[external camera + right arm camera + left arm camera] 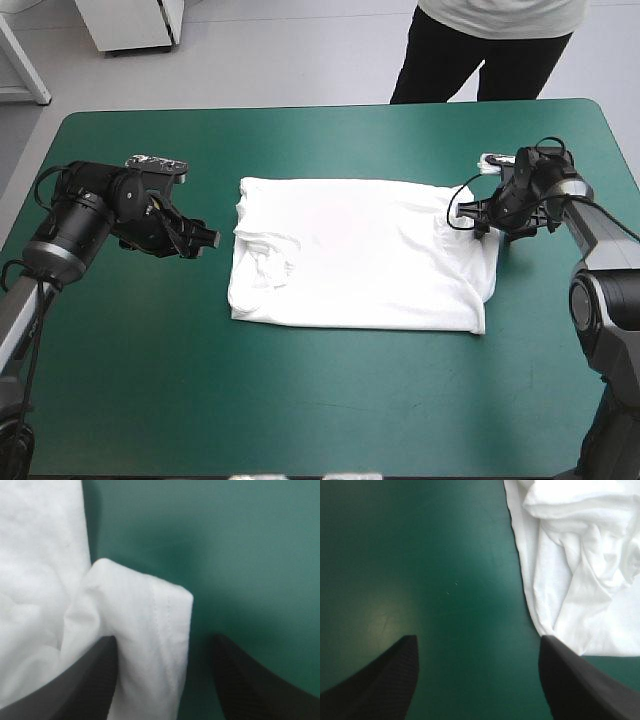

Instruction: Fold the cloth

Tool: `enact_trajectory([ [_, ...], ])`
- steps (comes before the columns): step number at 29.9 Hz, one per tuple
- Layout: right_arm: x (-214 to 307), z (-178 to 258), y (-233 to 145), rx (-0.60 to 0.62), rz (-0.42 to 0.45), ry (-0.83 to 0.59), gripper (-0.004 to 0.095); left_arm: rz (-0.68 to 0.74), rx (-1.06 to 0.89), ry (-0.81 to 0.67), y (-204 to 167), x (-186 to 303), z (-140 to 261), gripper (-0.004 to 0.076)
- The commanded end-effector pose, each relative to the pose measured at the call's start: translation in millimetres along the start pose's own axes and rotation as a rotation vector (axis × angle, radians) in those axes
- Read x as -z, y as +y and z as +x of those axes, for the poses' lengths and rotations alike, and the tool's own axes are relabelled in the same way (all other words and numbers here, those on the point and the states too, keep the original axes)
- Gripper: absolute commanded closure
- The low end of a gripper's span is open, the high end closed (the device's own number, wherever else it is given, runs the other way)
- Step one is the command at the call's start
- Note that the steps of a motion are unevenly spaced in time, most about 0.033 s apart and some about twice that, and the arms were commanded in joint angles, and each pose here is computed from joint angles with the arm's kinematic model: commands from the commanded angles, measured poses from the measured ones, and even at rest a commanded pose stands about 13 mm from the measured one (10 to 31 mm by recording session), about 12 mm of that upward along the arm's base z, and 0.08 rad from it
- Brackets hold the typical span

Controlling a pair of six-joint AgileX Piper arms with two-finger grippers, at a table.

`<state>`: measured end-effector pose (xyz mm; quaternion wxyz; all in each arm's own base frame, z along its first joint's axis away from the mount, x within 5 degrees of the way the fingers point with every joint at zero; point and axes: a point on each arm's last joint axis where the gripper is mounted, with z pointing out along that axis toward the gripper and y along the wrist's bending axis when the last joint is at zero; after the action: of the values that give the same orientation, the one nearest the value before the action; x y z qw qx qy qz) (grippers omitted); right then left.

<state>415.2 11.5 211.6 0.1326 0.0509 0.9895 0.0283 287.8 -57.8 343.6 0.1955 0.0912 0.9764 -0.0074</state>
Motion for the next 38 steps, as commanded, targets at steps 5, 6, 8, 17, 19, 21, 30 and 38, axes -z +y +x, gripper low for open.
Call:
enact_trajectory([
  [5,6.3,-1.9,-2.0,-0.013,-0.008,-0.006,0.0919,0.012,0.019,-0.089,0.1,20.0,-2.2,0.0231],
  [6,8.4,-2.0,-1.9,-0.011,-0.009,-0.011,0.0916,0.012,0.021,-0.088,0.1,20.0,-2.2,0.0231],
  [8,15.2,-2.7,-0.6,-0.006,-0.021,-0.026,0.0927,0.012,0.023,-0.087,0.1,20.0,-2.1,0.0231],
  [17,82.2,-11.9,17.3,-0.001,-0.126,-0.183,0.0925,0.048,0.037,-0.090,-3.1,20.1,-2.4,0.0231],
  [19,99.2,-11.5,29.1,0.046,-0.151,-0.213,0.0925,0.048,0.037,-0.090,-3.1,20.1,-2.4,0.0231],
  [21,108.8,-10.5,43.2,0.081,-0.182,-0.231,0.0925,0.048,0.037,-0.090,-3.1,20.1,-2.4,0.0231],
  [30,93.4,0.0,104.5,0.189,-0.277,-0.185,0.0925,0.052,0.039,-0.090,-3.5,20.2,-2.4,0.0231],
  [38,54.1,9.5,143.1,0.252,-0.316,-0.097,0.0920,0.058,0.041,-0.090,-4.0,20.2,-2.4,0.0231],
])
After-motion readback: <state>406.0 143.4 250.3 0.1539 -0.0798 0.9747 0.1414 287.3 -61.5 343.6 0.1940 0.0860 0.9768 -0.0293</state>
